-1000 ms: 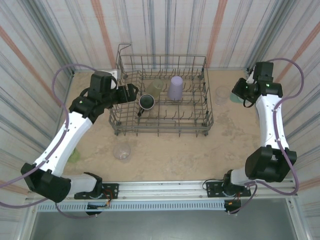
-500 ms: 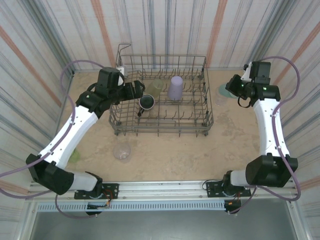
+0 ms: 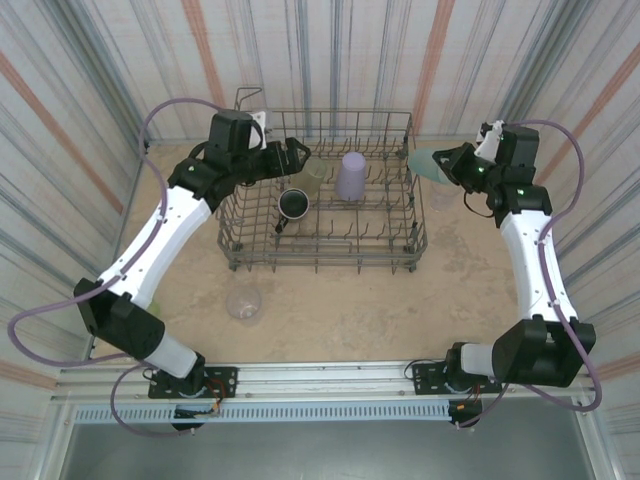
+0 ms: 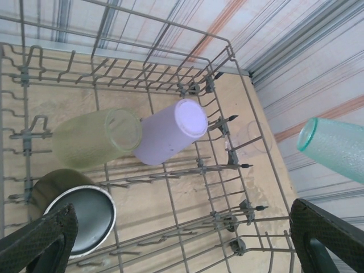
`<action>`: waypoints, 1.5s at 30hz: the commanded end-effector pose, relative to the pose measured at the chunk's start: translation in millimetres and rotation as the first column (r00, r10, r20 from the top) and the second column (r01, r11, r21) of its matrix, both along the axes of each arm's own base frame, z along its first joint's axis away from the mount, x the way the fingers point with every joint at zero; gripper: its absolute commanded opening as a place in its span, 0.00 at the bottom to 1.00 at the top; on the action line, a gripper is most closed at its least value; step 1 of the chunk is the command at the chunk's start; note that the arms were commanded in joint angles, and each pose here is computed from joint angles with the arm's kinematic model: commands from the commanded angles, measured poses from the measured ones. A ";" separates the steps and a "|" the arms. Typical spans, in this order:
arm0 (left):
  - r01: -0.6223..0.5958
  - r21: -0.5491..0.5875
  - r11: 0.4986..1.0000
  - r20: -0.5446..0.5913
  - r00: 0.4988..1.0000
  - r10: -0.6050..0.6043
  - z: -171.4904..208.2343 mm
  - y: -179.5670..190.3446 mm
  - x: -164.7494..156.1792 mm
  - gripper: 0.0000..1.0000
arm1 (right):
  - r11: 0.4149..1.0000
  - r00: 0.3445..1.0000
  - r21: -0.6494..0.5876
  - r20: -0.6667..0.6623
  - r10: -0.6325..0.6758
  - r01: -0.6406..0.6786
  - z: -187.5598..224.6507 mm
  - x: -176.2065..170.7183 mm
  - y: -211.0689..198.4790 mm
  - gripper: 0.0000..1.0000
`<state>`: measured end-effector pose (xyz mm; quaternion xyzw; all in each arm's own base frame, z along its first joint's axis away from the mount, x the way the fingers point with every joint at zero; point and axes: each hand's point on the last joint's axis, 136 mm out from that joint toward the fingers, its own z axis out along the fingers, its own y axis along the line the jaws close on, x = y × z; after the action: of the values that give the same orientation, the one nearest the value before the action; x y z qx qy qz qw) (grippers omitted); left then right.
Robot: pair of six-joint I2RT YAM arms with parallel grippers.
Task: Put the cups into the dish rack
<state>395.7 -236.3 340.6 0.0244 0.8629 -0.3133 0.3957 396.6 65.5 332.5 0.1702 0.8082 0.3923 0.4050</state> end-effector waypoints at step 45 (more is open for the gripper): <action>-0.065 -0.460 0.885 -0.163 0.987 -0.012 16.8 -68.7 53.9 0.99 | 0.818 0.801 0.273 0.499 0.330 -0.507 57.7 8.6 139.2 0.00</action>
<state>451.0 -296.5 355.6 -0.0968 0.8050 -0.4788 0.3366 411.6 198.6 379.6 -0.0079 0.6387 0.6441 0.4210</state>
